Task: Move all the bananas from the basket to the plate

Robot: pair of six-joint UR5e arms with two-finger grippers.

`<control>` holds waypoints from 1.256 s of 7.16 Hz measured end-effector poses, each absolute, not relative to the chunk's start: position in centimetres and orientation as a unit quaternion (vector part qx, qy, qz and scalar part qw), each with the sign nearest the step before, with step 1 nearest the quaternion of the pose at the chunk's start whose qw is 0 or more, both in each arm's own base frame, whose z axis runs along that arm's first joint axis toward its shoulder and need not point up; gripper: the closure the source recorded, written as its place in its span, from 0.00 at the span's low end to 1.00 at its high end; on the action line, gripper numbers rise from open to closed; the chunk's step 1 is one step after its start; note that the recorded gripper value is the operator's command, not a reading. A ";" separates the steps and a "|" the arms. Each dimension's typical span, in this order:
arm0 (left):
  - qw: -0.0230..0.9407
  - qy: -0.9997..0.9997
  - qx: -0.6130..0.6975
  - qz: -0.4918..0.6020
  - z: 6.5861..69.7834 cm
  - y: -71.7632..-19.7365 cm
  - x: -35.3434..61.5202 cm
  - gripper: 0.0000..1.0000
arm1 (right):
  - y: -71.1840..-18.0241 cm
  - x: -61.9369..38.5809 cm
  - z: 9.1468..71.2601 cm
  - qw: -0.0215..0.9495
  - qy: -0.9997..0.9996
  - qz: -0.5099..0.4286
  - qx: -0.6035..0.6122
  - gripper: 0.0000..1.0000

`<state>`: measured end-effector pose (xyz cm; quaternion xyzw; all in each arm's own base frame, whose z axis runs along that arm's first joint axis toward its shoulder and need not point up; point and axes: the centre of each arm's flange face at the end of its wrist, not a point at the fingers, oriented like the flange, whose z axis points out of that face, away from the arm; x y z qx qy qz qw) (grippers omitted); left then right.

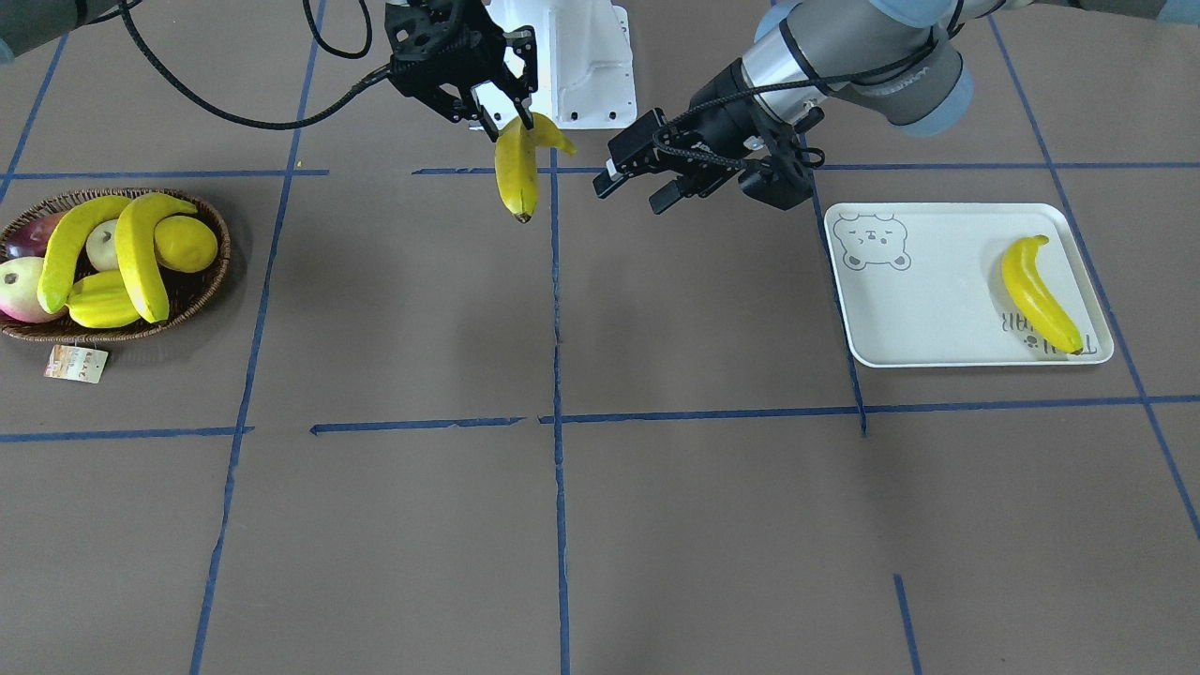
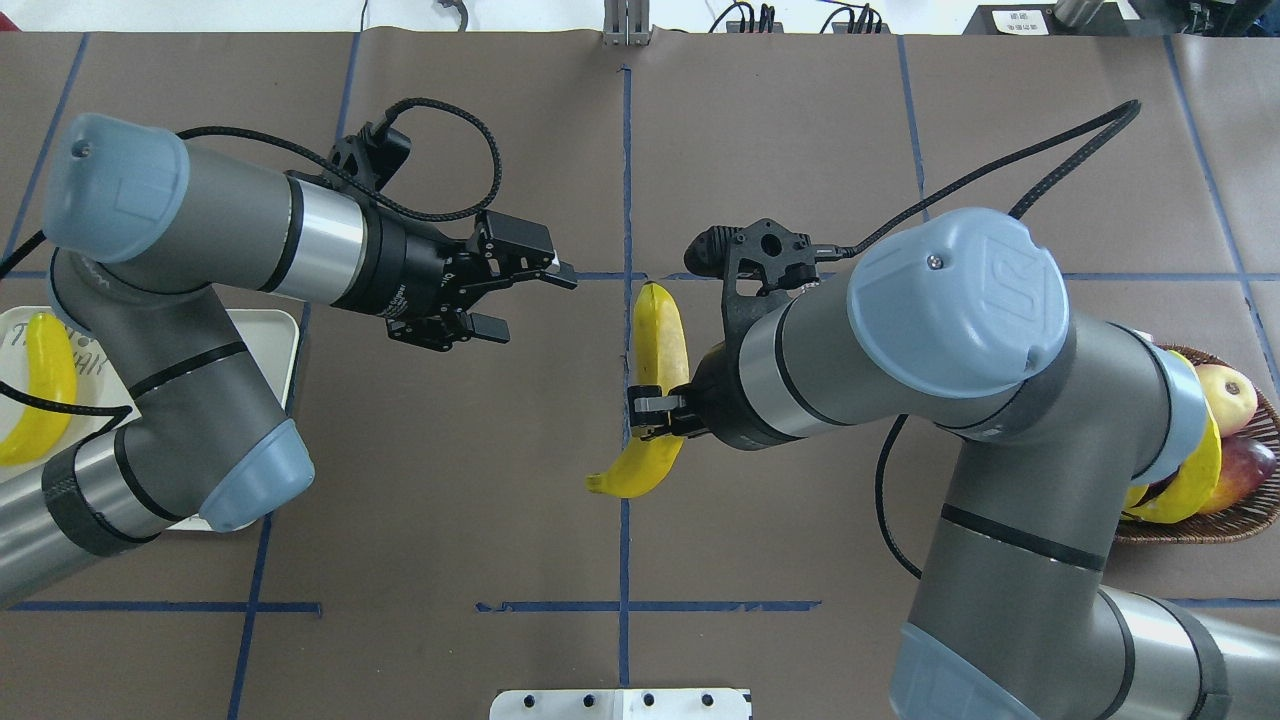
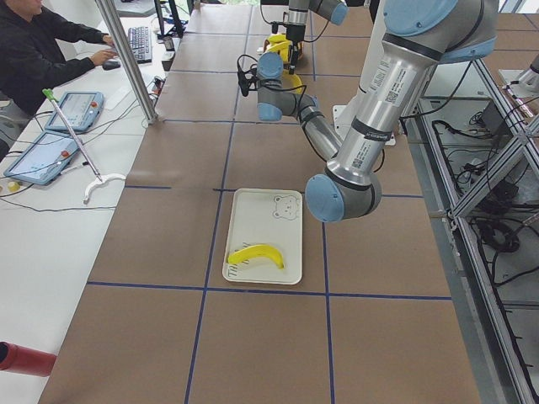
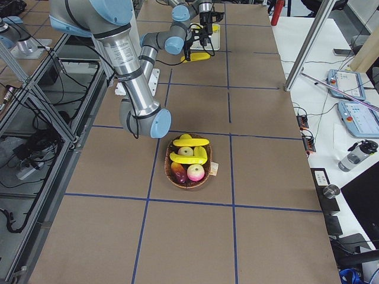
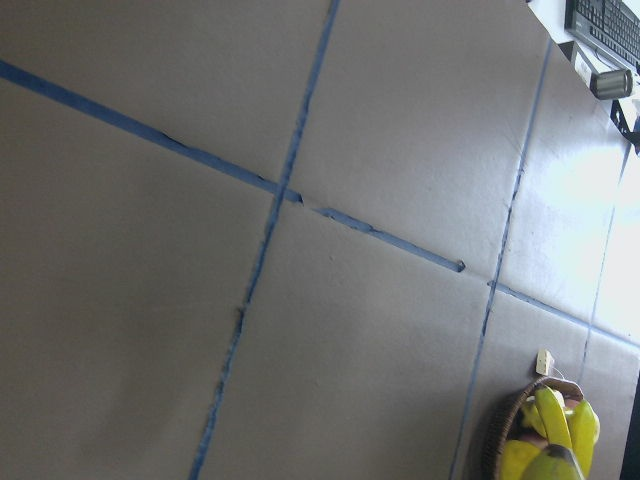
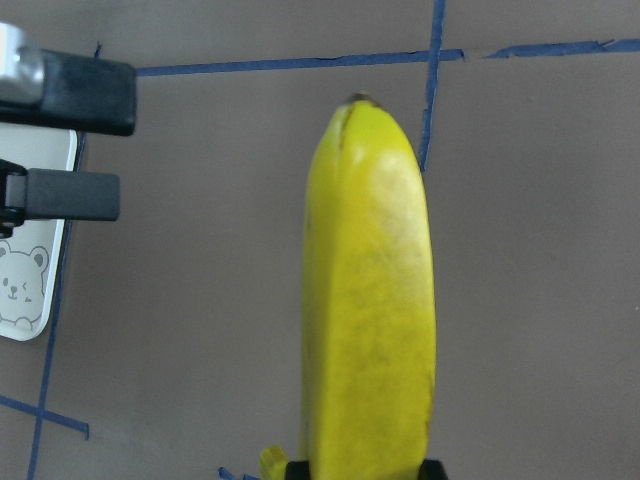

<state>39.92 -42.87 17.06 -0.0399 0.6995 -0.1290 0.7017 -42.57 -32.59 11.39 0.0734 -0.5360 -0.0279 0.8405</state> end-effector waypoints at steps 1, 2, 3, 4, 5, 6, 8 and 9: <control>0.697 0.705 -0.044 -0.120 15.9 -42.1 40.7 0.01 | -32.2 -42.8 11.1 0.839 -0.538 -0.031 0.073 1.00; 0.693 0.711 -0.048 -0.109 14.8 -41.2 41.6 0.01 | -32.0 -42.9 10.9 0.837 -0.541 -0.034 0.073 1.00; 0.690 0.715 -0.053 -0.099 14.0 -40.4 42.5 0.01 | -31.9 -43.0 10.6 0.835 -0.544 -0.035 0.074 1.00; 0.689 0.717 -0.056 -0.093 13.6 -39.7 43.1 0.02 | -31.7 -43.1 10.3 0.830 -0.551 -0.039 0.076 1.00; 0.688 0.718 -0.059 -0.089 13.4 -39.2 43.5 0.04 | -31.4 -43.2 10.0 0.824 -0.559 -0.043 0.078 1.00; 0.688 0.719 -0.061 -0.085 13.2 -38.8 43.9 0.42 | -31.2 -43.2 9.8 0.821 -0.564 -0.045 0.080 1.00; 0.686 0.720 -0.061 -0.080 13.0 -38.5 44.0 1.00 | -31.2 -43.2 9.7 0.819 -0.566 -0.046 0.081 1.00; 0.686 0.721 -0.059 -0.077 12.9 -38.5 44.0 1.00 | -31.2 -43.2 9.7 0.819 -0.566 -0.047 0.081 0.75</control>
